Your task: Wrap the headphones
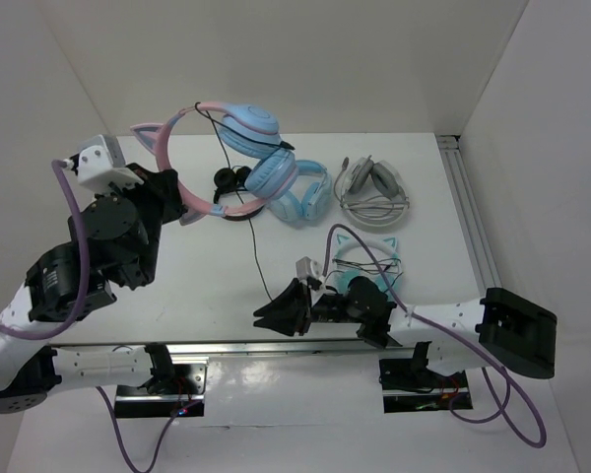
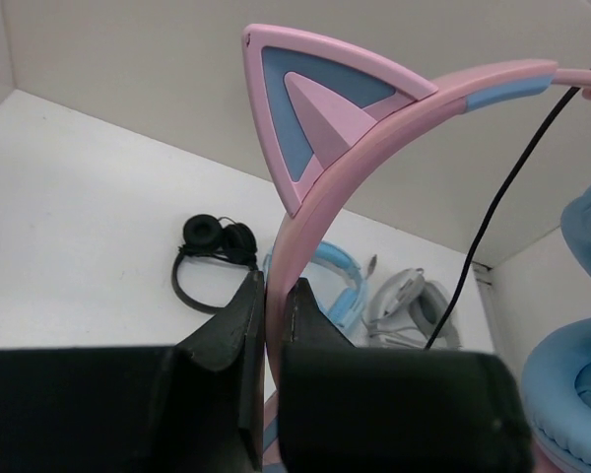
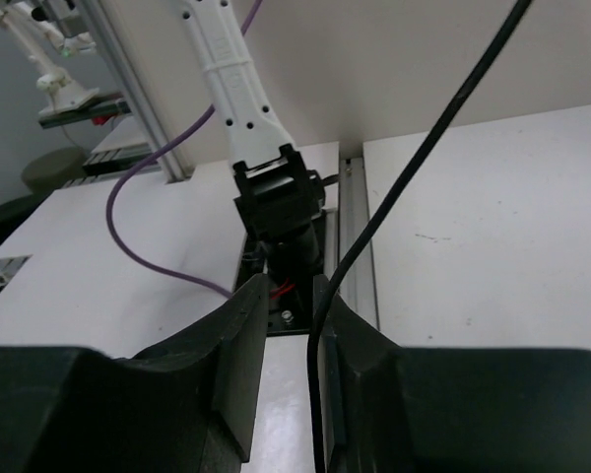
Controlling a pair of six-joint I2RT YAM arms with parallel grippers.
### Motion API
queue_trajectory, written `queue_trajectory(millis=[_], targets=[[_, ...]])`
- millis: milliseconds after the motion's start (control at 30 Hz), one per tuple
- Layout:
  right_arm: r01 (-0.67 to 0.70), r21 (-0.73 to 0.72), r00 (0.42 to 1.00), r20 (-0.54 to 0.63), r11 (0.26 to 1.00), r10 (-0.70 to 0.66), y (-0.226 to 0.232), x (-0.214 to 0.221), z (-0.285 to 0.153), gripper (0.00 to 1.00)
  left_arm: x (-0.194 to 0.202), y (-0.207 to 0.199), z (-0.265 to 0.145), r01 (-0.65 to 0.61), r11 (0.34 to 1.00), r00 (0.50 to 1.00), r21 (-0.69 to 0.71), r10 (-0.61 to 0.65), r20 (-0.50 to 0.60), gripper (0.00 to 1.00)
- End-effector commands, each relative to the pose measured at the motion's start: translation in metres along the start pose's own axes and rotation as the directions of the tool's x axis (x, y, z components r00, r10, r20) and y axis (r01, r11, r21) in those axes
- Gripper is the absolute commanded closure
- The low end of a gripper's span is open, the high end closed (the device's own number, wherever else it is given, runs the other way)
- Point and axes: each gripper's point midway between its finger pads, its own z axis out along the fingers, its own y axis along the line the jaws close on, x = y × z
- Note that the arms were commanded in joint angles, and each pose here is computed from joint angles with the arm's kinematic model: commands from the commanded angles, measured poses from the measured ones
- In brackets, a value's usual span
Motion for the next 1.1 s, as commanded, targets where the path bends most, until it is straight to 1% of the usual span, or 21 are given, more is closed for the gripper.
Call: queue_trajectory(millis=[0, 67, 233, 400, 500, 533, 567, 600, 633, 667, 700, 733, 767, 800, 833, 867, 900, 967, 1000, 1033, 1067], targets=[[0.023, -0.026, 0.998, 0.065, 0.999, -0.021, 0.015, -0.011, 0.004, 0.67, -0.050, -0.001, -0.001, 0.175, 0.984, 0.977, -0.025, -0.171, 0.126, 1.00], [0.018, -0.036, 0.999, 0.050, 0.999, -0.016, 0.023, -0.005, 0.006, 0.66, -0.051, -0.001, 0.001, 0.139, 0.989, 0.981, -0.045, -0.132, 0.140, 1.00], [0.022, -0.016, 0.999, 0.036, 1.000, -0.022, 0.027, 0.000, 0.007, 0.63, -0.052, -0.001, 0.001, 0.140, 0.989, 0.981, -0.044, -0.132, 0.143, 1.00], [0.016, -0.043, 1.000, 0.022, 0.999, -0.015, 0.041, 0.008, 0.010, 0.60, -0.060, 0.001, 0.000, 0.138, 0.989, 0.978, -0.058, -0.127, 0.164, 1.00], [0.016, -0.043, 1.000, 0.013, 0.999, -0.015, 0.046, 0.011, 0.011, 0.60, -0.052, 0.004, 0.004, 0.071, 0.992, 0.984, -0.104, -0.053, 0.171, 1.00], [0.011, -0.039, 1.000, -0.005, 0.999, -0.011, 0.045, 0.016, 0.011, 0.62, -0.055, 0.002, 0.005, 0.090, 0.990, 0.980, -0.108, -0.069, 0.186, 1.00], [0.008, -0.054, 1.000, -0.006, 0.999, -0.008, 0.051, 0.014, 0.012, 0.64, -0.048, 0.005, 0.006, 0.068, 0.990, 0.981, -0.122, -0.044, 0.188, 1.00], [0.007, -0.061, 1.000, -0.026, 0.998, -0.009, 0.057, 0.016, 0.014, 0.75, -0.054, 0.010, 0.004, 0.073, 0.988, 0.977, -0.133, -0.044, 0.206, 1.00], [0.010, -0.053, 0.999, -0.051, 0.999, -0.013, 0.058, 0.022, 0.013, 0.85, -0.053, 0.015, 0.005, 0.062, 0.986, 0.977, -0.153, -0.028, 0.212, 1.00], [0.017, -0.053, 0.999, -0.050, 0.998, -0.019, 0.061, 0.018, 0.015, 0.97, -0.049, 0.016, 0.007, 0.039, 0.985, 0.977, -0.166, -0.003, 0.211, 1.00], [0.037, -0.049, 0.998, -0.046, 0.998, -0.039, 0.068, 0.013, 0.020, 1.00, -0.047, 0.021, 0.007, 0.024, 0.984, 0.978, -0.179, 0.015, 0.210, 1.00], [0.047, -0.041, 0.997, -0.057, 0.998, -0.049, 0.070, 0.013, 0.022, 1.00, -0.039, 0.024, 0.010, 0.008, 0.981, 0.979, -0.192, 0.032, 0.203, 1.00], [0.055, -0.026, 0.993, -0.100, 0.998, -0.058, 0.071, 0.018, 0.020, 1.00, -0.028, 0.030, 0.010, -0.064, 0.973, 0.980, -0.220, 0.103, 0.169, 1.00], [0.082, -0.039, 0.990, -0.115, 0.996, -0.086, 0.079, 0.018, 0.022, 1.00, -0.020, 0.033, 0.010, -0.086, 0.971, 0.981, -0.225, 0.122, 0.153, 1.00], [0.099, -0.011, 0.990, -0.104, 0.995, -0.100, 0.079, 0.005, 0.028, 1.00, -0.008, 0.033, 0.012, -0.073, 0.972, 0.984, -0.225, 0.107, 0.143, 1.00], [0.112, 0.002, 0.980, -0.164, 0.994, -0.110, 0.078, 0.014, 0.026, 1.00, 0.001, 0.036, 0.013, -0.106, 0.967, 0.982, -0.232, 0.138, 0.126, 1.00], [0.139, -0.008, 0.975, -0.174, 0.990, -0.138, 0.085, 0.010, 0.026, 1.00, 0.015, 0.041, 0.014, -0.152, 0.960, 0.978, -0.236, 0.181, 0.107, 1.00], [0.170, 0.028, 0.971, -0.175, 0.985, -0.163, 0.085, -0.007, 0.033, 1.00, 0.027, 0.044, 0.015, -0.214, 0.951, 0.968, -0.225, 0.237, 0.082, 1.00], [0.196, 0.027, 0.953, -0.239, 0.980, -0.184, 0.084, 0.002, 0.030, 1.00, 0.037, 0.041, 0.016, -0.254, 0.948, 0.961, -0.193, 0.269, 0.059, 1.00], [0.213, 0.050, 0.953, -0.231, 0.976, -0.196, 0.082, -0.014, 0.035, 1.00, 0.051, 0.048, 0.015, -0.301, 0.936, 0.951, -0.185, 0.309, 0.015, 1.00], [0.227, 0.052, 0.947, -0.247, 0.973, -0.208, 0.084, -0.018, 0.036, 1.00, 0.060, 0.051, 0.014, -0.321, 0.929, 0.946, -0.183, 0.324, -0.016, 1.00]])
